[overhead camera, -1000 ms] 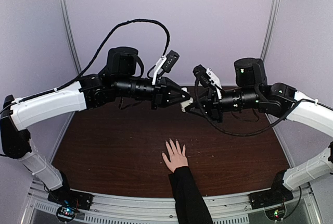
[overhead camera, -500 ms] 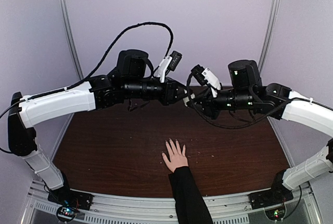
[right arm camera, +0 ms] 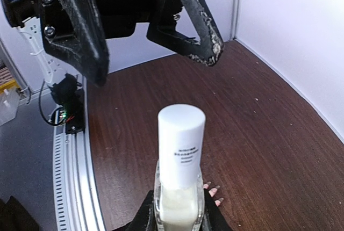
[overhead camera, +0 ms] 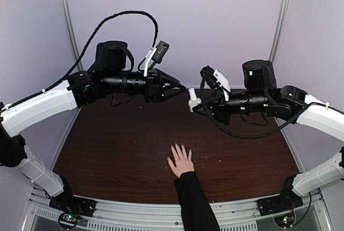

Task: Paint the nails
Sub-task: Unscrew the cap of the nail polish bottle.

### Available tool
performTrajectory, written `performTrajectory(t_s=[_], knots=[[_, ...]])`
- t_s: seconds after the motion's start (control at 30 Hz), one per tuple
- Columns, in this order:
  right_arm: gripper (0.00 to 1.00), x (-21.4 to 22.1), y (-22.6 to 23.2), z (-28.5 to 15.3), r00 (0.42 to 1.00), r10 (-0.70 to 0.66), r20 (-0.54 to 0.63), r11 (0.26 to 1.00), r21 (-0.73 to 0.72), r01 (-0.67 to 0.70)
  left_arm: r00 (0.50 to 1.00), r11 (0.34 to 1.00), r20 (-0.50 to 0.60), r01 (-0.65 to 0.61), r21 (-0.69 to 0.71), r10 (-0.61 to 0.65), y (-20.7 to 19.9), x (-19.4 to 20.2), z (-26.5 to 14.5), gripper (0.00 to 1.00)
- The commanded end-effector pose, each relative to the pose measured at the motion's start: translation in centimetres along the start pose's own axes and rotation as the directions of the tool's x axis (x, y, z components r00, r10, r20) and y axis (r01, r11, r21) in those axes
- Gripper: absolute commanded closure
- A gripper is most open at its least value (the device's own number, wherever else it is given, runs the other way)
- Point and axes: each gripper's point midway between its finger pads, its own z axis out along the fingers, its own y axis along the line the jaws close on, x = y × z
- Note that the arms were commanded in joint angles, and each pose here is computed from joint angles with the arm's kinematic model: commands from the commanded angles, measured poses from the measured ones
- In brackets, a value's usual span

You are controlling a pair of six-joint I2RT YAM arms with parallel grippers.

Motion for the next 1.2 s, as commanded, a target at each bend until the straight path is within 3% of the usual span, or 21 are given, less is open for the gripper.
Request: performTrajectory(t_s=[0.0,0.17,0.43,0.93,1.17], knots=[[1.0,-1.6,4.0,-1.5,0.996,-0.039,0.08,0.974,-0.217,0.056,0.991,0.955,0.022,-0.134,0.265,0.133,-4.8,0.2,-1.0,0.42],[1.0,-2.6,6.8,-2.5,0.992,-0.043,0.118,0.92,-0.382,0.085,0.981,0.904,0.083,-0.193,0.381,0.174,-6.9,-0.1,-1.8,0.44],[1.0,-3.1,8.3,-2.5,0.994,-0.016,0.109,0.869,-0.49,0.068,0.979,0.858,0.102,-0.205,0.471,0.177,-8.4,0.3,-1.5,0.55],[1.0,-3.1,8.8,-2.2,0.995,-0.001,0.102,0.847,-0.529,0.055,0.981,0.825,0.09,-0.192,0.531,0.17,-9.7,1.1,-0.7,0.76],[1.0,-3.0,8.3,-2.0,0.995,-0.007,0.104,0.863,-0.501,0.058,0.983,0.844,0.088,-0.183,0.503,0.161,-9.3,0.9,-0.7,0.97]])
